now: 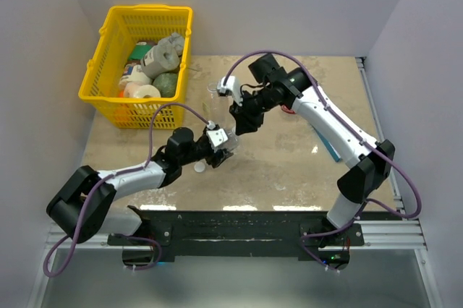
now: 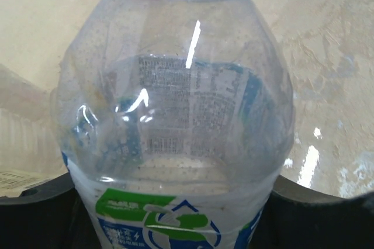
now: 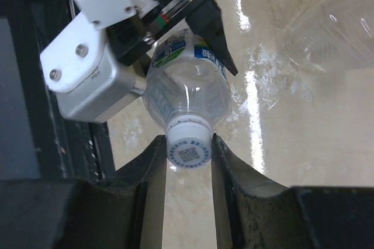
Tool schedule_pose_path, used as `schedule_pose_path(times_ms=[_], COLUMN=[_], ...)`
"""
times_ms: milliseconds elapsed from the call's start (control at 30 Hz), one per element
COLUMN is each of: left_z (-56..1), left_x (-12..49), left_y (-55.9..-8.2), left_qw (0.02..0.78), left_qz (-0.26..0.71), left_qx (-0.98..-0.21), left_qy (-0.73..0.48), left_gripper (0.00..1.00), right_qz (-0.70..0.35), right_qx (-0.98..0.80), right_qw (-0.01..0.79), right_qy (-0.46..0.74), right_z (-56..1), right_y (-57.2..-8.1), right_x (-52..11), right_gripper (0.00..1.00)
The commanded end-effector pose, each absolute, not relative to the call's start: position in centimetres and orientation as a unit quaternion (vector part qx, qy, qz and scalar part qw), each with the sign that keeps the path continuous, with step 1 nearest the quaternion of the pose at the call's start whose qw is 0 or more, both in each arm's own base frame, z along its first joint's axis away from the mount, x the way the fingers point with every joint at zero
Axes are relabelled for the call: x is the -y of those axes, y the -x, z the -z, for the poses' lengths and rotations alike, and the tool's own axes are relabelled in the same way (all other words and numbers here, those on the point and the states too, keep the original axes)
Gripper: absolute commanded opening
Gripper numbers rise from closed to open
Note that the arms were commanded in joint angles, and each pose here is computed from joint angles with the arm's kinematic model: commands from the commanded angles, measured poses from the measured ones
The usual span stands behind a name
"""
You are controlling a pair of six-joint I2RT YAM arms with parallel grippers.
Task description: Screw on the bottle caps
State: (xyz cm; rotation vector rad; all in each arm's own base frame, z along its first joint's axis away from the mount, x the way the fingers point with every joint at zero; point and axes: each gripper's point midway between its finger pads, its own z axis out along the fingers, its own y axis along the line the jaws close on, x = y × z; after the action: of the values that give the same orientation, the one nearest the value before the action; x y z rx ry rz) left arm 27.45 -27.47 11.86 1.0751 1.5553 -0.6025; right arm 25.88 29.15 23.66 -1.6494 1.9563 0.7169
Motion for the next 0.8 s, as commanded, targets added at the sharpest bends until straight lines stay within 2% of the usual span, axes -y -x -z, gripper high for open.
schedule_pose_path(times_ms=[0,233,333,367,400,433,533,633,700,733,767], left_z=[-24.1,-22.1,-20.4,-19.6,-19.2,-18.8,-17.3,-16.3,-16.2,-16.2,-16.2], left_x=[27.1,25.5,25.8,25.9,25.9,26.0,26.1,26.7,27.3,27.6,28.3], left_y=[-32.2,-33.9,-33.4,-33.1,-32.9,-32.8,-32.0,-30.8,-29.6,-29.1,-27.8], left_qw=[0.708,0.695,0.669,0.655,0.648,0.641,0.615,0.592,0.58,0.575,0.565], left_qz=[0.249,0.195,0.202,0.209,0.212,0.214,0.224,0.248,0.273,0.286,0.307], left_qx=[-0.589,-0.636,-0.656,-0.667,-0.672,-0.677,-0.692,-0.694,-0.683,-0.675,-0.656], left_qy=[-0.298,-0.271,-0.284,-0.287,-0.288,-0.292,-0.304,-0.326,-0.351,-0.364,-0.396], left_gripper=[0.0,0.0,0.0,0.0,0.0,0.0,0.0,0.0,0.0,0.0,0.0], right_qz=[-0.31,-0.325,-0.317,-0.314,-0.314,-0.316,-0.306,-0.277,-0.267,-0.266,-0.236], right_qx=[-0.822,-0.838,-0.832,-0.829,-0.819,-0.803,-0.756,-0.714,-0.666,-0.655,-0.589], right_qw=[0.136,0.125,0.155,0.163,0.175,0.207,0.298,0.372,0.395,0.37,0.401], right_qy=[0.457,0.42,0.429,0.432,0.447,0.46,0.496,0.524,0.574,0.603,0.661], right_z=[-21.9,-22.3,-23.6,-24.3,-25.0,-27.5,-33.2,-37.0,-38.0,-36.0,-37.2], right_y=[-23.6,-24.3,-25.7,-25.9,-26.2,-26.8,-28.4,-28.6,-27.4,-26.3,-24.8], right_x=[-28.6,-29.3,-29.6,-29.6,-29.8,-30.0,-30.2,-29.2,-28.4,-27.9,-26.5], right_gripper=[0.0,0.01,0.25,0.38,0.45,0.69,0.92,0.99,0.98,0.96,0.94])
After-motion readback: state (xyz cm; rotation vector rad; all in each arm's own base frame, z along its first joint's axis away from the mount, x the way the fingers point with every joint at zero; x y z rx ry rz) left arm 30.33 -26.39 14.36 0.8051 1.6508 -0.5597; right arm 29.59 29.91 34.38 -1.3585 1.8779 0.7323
